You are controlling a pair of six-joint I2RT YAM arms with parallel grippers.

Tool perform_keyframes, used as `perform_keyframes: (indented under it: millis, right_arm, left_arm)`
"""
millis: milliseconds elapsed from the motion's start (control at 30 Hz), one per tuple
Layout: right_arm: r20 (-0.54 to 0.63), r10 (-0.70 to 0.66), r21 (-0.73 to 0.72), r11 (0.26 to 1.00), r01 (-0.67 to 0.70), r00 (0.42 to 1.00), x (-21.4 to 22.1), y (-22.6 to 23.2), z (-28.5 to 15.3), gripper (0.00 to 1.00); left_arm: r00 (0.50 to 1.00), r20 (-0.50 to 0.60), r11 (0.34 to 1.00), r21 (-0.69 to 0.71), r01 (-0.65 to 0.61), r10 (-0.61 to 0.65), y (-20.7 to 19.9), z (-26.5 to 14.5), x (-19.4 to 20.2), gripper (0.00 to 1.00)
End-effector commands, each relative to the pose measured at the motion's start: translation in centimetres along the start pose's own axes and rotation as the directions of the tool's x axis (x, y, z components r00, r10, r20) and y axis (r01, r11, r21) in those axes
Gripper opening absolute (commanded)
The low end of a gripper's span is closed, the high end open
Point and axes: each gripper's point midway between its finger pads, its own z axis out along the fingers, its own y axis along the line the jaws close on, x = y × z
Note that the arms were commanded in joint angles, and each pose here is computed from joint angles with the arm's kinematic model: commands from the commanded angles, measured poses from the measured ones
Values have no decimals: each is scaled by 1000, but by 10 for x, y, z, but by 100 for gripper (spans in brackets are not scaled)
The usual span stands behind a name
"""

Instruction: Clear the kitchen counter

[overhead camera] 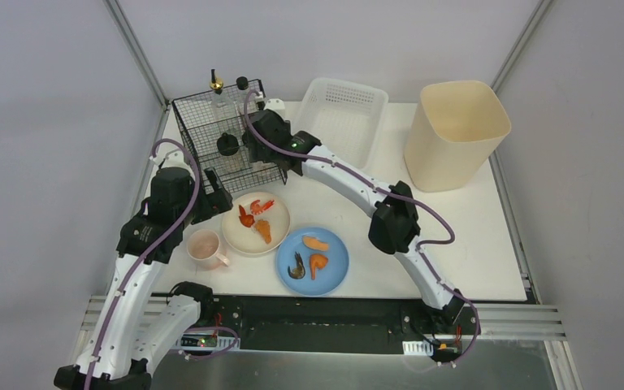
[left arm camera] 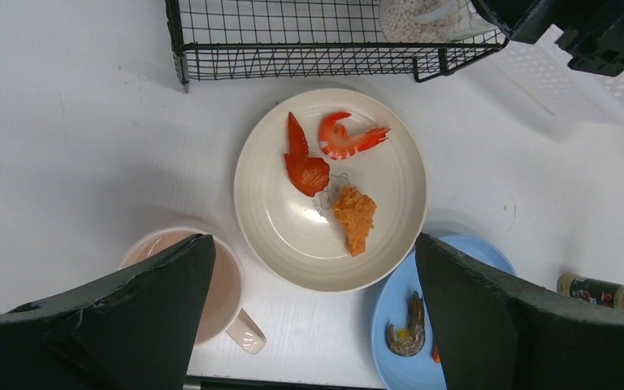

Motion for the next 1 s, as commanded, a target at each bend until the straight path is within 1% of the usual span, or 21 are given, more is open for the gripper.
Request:
perform_keyframes:
  millis: [0, 167, 267, 300, 400, 500, 600, 667, 933, 967]
  right_arm:
    - [49, 24, -43, 999, -22, 999, -14, 15, 7, 39]
    - [29, 14, -36, 999, -13, 999, -4, 14, 14, 47]
    - [19, 10, -40, 999, -10, 1000, 1, 15, 16, 55]
    - [16, 8, -44, 999, -8, 1000, 2, 15, 17, 58]
    - [2, 12, -71, 997, -12, 1000, 3, 20, 15, 72]
    - [8, 18, -93, 996, -17, 1000, -2, 25, 7, 81]
    - [25, 12, -100, 995, -9, 1000, -10, 25, -3, 85]
    - [33, 8, -104, 995, -4, 999, -15, 25, -13, 86]
    - [122, 6, -115, 993, 8, 992, -35, 10, -79, 90]
    - [127, 1, -110, 994, 13, 992, -33, 6, -86, 90]
  left_arm:
    - [1000, 3, 1000, 16, 26, -26, -3, 4, -2, 98]
    - [1000, -2, 999, 15, 28, -28, -3, 6, -1, 98]
    - [1000, -6, 1000, 15, 27, -27, -3, 7, -1, 98]
    - [1000, -7, 1000, 14, 26, -26, -3, 7, 0, 98]
    - [1000, -10, 1000, 11, 27, -27, -2, 8, 0, 97]
    - [1000, -13, 1000, 10, 20, -20, -2, 9, 1, 98]
    - [1000, -20, 1000, 18, 15, -15, -3, 9, 2, 100]
    - [1000, -28, 999, 34, 9, -8, -6, 10, 3, 100]
    - [999, -9, 990, 132, -46, 48, -22, 4, 2, 100]
    - [998, -24, 985, 165, -51, 56, -28, 3, 5, 100]
